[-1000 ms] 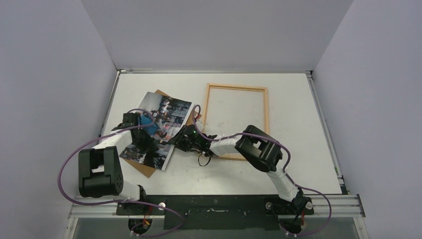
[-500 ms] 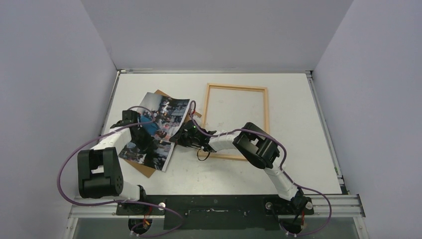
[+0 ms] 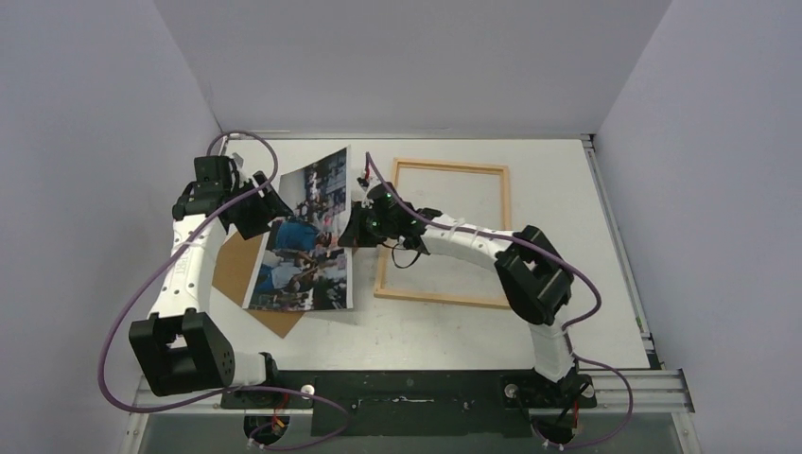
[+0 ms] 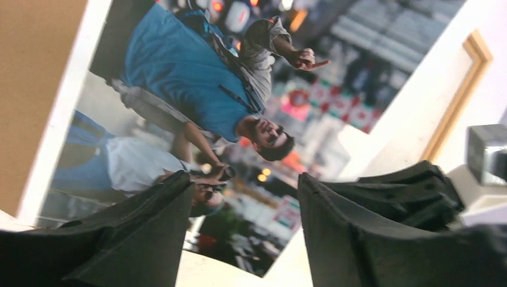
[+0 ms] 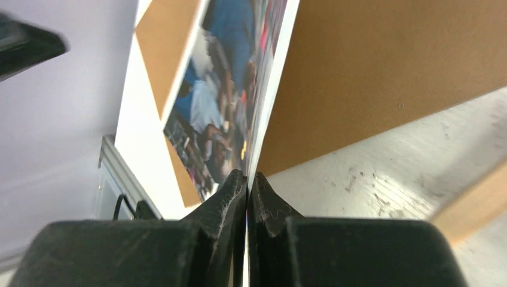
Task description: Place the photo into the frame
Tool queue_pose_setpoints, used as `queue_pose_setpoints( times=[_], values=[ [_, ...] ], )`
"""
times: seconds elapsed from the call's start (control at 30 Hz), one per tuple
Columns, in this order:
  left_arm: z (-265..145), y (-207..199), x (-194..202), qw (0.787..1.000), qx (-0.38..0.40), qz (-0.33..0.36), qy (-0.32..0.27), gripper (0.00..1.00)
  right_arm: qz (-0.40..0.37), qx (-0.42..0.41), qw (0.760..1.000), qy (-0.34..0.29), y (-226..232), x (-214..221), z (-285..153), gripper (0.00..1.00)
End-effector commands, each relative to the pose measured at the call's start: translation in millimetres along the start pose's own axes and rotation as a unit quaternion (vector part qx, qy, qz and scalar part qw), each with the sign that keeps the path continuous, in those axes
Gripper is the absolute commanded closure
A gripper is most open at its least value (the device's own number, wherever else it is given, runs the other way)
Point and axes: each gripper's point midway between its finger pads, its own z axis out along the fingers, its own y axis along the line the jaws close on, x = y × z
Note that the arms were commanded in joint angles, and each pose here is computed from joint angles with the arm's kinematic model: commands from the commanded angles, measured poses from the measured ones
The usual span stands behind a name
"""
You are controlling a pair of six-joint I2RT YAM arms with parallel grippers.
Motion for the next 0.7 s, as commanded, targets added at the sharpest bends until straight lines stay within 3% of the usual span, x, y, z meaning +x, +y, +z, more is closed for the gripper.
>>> queue_pose_setpoints(
  times=[0.0, 0.17, 0.27, 0.47, 0.67],
  values=[
    [-28, -33, -14, 0.997, 0.067, 0.030, -0.010, 0.34, -0.128, -0.049, 0.990, 0.032, 44, -21, -75, 1.00],
    [-50, -84, -50, 0.985, 0.159, 0.038, -0.045, 0.29, -0.240, -0.013, 0.966, 0.092, 39, -16, -133, 1.00],
    [-63, -113, -69, 0.975, 0.209, 0.048, -0.054, 0.28, -0.259, 0.008, 0.961, 0.101, 35, -26, -162, 1.00],
    [-71, -128, -84, 0.968, 0.234, 0.047, -0.082, 0.26, -0.220, 0.054, 0.971, 0.082, 17, -57, -212, 1.00],
    [-38, -131, -55, 0.969, 0.238, 0.052, -0.041, 0.24, -0.173, 0.090, 0.979, 0.065, 5, -77, -261, 1.00]
  ],
)
